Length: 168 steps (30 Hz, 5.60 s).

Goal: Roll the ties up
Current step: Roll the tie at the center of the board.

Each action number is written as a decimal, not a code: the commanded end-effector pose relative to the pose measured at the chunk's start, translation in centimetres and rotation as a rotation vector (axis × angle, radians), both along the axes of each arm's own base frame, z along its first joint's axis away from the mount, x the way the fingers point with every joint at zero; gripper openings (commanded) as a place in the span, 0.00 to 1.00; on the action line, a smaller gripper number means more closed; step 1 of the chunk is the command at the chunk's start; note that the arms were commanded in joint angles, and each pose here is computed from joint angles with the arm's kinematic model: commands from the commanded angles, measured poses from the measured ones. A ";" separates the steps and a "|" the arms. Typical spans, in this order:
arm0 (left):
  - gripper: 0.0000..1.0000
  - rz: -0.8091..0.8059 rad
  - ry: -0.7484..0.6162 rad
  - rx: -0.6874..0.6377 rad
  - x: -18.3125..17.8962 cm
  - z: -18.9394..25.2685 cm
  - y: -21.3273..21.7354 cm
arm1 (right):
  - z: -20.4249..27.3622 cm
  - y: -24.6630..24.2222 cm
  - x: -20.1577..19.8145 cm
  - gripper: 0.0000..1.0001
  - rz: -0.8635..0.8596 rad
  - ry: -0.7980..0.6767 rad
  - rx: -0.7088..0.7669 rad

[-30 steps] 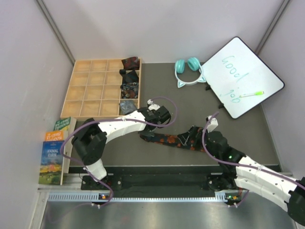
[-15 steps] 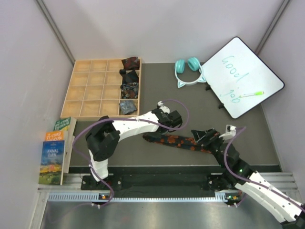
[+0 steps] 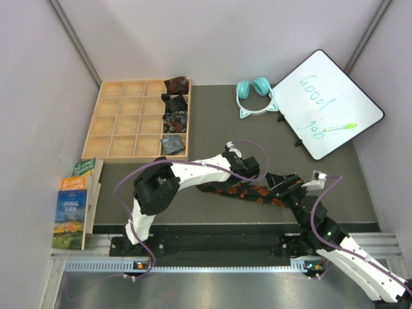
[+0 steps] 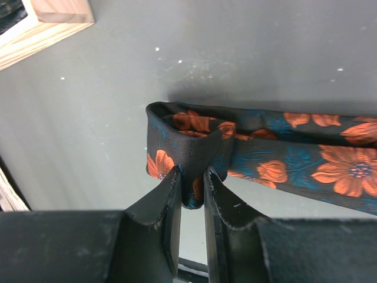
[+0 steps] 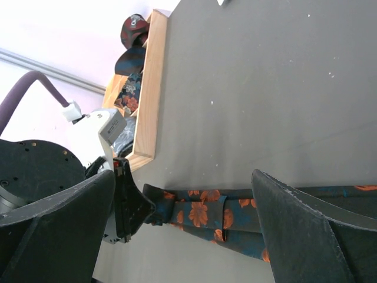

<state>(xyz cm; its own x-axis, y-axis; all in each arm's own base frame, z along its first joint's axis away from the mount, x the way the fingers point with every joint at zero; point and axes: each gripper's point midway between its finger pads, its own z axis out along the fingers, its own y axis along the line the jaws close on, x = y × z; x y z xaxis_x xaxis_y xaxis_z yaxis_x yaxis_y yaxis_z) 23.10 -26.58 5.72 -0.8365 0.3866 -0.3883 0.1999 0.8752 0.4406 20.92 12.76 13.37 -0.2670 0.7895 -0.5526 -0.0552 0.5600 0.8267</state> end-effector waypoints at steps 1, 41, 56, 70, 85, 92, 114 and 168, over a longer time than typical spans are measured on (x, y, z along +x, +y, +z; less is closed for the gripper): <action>0.05 0.007 0.017 -0.062 -0.2 -0.4 -2.2 | -2.4 -0.3 0.3 0.99 -0.024 0.020 -0.019; 0.51 -0.053 0.071 -0.303 0.2 1.3 -7.6 | -2.9 -0.1 0.3 0.99 -0.016 0.042 -0.033; 0.52 -0.011 0.022 -0.470 0.5 8.0 -2.4 | -0.9 2.6 -0.2 0.82 0.146 -0.065 -0.080; 0.43 0.093 -0.038 -0.707 0.8 8.2 7.3 | 1.9 14.4 1.0 0.08 0.587 0.204 -0.228; 0.41 0.113 0.016 -0.851 1.0 6.3 7.4 | -0.7 20.4 2.1 0.00 0.735 0.355 -0.214; 0.43 0.109 0.025 -0.904 1.2 6.1 7.0 | -2.9 21.0 2.3 0.00 0.749 0.390 -0.229; 0.55 -0.009 0.136 -1.079 1.2 3.4 2.8 | -9.6 18.2 1.5 0.00 0.689 0.502 -0.337; 0.12 0.096 0.193 -0.797 1.0 -1.0 5.4 | -6.5 16.3 2.8 0.02 0.639 0.440 -0.390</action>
